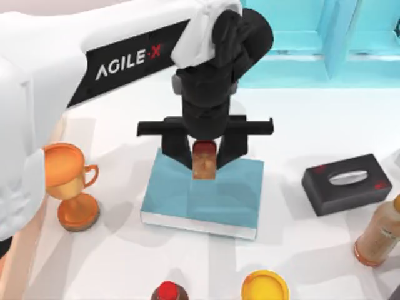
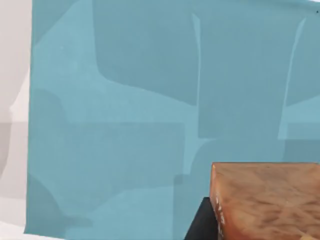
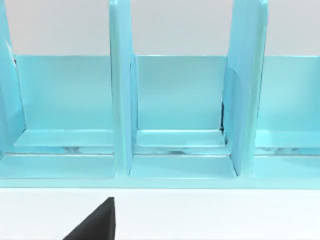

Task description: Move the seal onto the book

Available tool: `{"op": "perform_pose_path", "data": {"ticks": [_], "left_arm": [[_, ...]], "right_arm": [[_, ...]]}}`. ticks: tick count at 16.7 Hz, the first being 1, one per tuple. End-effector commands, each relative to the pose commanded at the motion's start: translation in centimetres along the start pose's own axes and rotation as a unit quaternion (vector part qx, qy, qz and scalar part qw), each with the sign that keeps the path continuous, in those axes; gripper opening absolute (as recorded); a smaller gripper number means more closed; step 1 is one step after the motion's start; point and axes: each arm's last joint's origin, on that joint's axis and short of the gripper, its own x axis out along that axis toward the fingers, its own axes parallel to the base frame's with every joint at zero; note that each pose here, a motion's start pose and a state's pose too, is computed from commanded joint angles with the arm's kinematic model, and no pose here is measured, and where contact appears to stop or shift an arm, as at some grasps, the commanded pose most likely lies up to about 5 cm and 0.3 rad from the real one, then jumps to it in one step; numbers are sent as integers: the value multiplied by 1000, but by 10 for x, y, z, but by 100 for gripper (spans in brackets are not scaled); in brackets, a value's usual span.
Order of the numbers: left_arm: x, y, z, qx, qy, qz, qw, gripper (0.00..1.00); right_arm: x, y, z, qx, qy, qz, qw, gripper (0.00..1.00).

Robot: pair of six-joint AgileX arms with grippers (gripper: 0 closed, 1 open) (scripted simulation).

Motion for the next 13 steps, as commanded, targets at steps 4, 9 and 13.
{"op": "perform_pose_path", "data": {"ticks": [4,9,13], "left_arm": [[0,0,0,0,0,0,1000,15],[0,0,0,0,0,0,1000,53],[0,0,0,0,0,0,1000,83]], "right_arm": [[0,0,0,0,0,0,1000,100],[0,0,0,0,0,0,1000,100],[0,0,0,0,0,0,1000,100]]}}
